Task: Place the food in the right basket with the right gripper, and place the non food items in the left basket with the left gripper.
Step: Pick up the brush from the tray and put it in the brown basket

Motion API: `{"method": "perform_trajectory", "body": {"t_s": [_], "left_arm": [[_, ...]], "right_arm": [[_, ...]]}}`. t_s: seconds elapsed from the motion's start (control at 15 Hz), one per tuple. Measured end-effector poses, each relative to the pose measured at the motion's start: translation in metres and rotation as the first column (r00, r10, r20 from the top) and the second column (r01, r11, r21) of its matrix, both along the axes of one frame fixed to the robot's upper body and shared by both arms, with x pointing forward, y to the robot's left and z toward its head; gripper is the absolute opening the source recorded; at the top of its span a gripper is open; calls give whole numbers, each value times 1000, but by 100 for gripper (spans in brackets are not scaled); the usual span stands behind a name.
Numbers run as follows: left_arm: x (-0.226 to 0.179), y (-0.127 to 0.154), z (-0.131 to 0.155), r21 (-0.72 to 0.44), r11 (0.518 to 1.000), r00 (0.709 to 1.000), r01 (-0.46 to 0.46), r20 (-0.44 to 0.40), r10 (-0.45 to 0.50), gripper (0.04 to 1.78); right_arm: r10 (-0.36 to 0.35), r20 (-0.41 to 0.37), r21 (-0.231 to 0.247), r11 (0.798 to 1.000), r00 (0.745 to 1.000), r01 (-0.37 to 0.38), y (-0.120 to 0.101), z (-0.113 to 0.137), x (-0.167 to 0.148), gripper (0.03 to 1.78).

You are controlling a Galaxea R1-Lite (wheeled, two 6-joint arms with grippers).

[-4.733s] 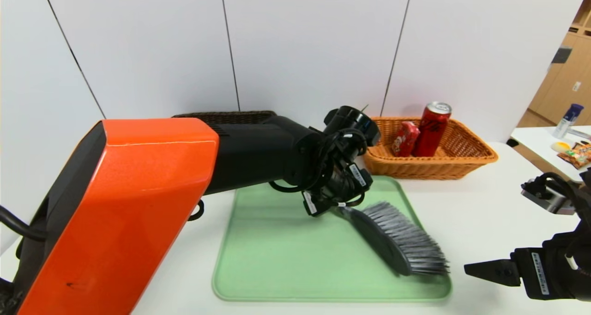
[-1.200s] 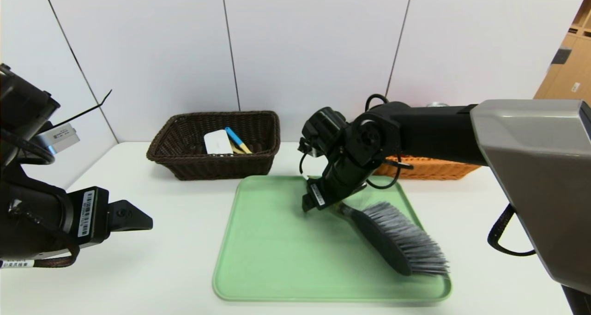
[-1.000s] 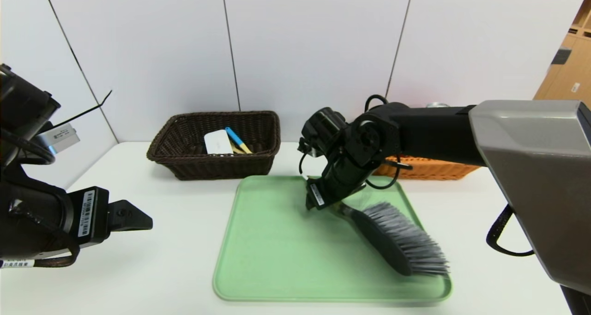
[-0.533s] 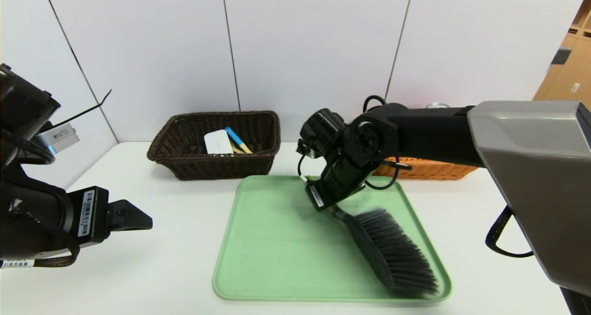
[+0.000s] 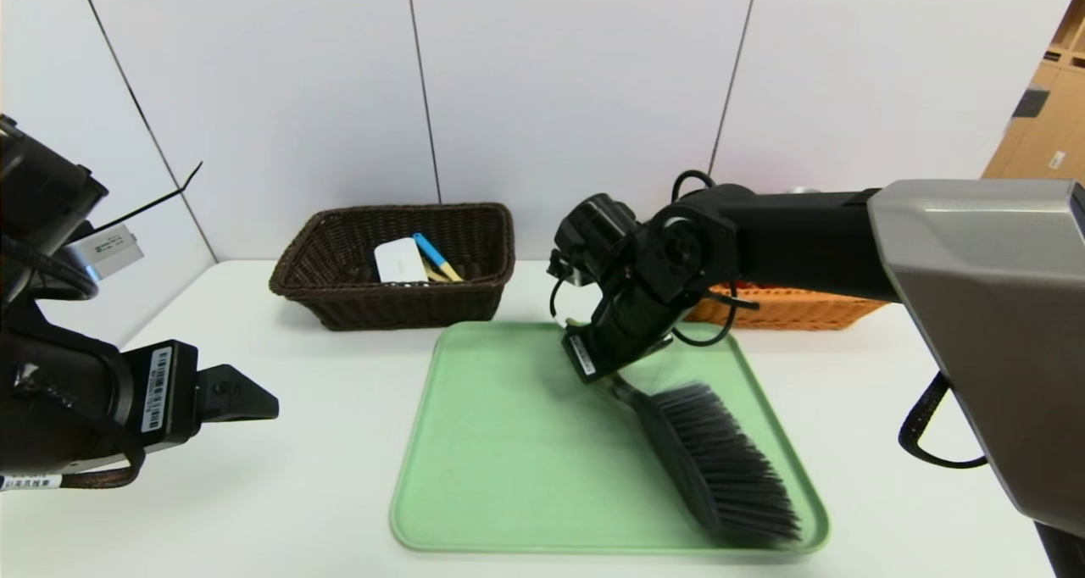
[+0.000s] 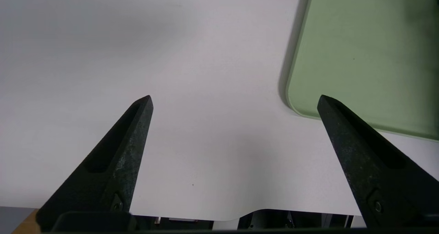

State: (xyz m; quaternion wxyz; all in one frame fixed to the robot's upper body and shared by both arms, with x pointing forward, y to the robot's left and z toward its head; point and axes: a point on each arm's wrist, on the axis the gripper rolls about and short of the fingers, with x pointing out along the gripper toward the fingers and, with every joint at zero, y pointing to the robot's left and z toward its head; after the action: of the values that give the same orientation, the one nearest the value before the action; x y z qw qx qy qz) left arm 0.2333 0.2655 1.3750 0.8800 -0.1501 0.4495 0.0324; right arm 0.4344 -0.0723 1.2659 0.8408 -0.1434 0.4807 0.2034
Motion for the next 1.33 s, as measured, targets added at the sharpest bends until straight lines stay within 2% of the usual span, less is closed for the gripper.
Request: {"method": "perform_trajectory", "body": {"t_s": [0.2, 0.53, 0.8, 0.93, 1.07, 1.13, 1.27, 1.33], "left_arm": [[0, 0, 0, -1, 1000, 1000, 1, 0, -1, 169], [0, 0, 0, -5, 1000, 1000, 0, 0, 0, 169], [-4, 2, 2, -12, 1000, 1000, 2, 10, -2, 169], [-7, 3, 3, -15, 1000, 1000, 3, 15, -2, 169], [-11, 5, 1, -16, 1000, 1000, 5, 16, -5, 169], [-14, 7, 1, -16, 1000, 1000, 6, 16, -6, 169], [-18, 9, 0, -15, 1000, 1000, 5, 16, -5, 169], [-20, 10, -1, -15, 1000, 1000, 7, 16, -6, 169]], "right_arm": [[-11, 47, 51, 999, 999, 8, -3, 19, -3, 45], [-64, 130, 150, 988, 989, 44, -20, 65, -16, 45], [-103, 243, 251, 967, 965, 40, -39, 113, -33, 45], [-143, 296, 319, 947, 944, 43, -50, 138, -45, 45], [-227, 324, 429, 900, 919, 71, -60, 162, -55, 45], [-281, 325, 508, 858, 903, 84, -65, 175, -60, 45], [-357, 295, 649, 756, 886, 88, -72, 194, -67, 45], [-376, 272, 716, 694, 886, 75, -76, 203, -69, 45]]}}
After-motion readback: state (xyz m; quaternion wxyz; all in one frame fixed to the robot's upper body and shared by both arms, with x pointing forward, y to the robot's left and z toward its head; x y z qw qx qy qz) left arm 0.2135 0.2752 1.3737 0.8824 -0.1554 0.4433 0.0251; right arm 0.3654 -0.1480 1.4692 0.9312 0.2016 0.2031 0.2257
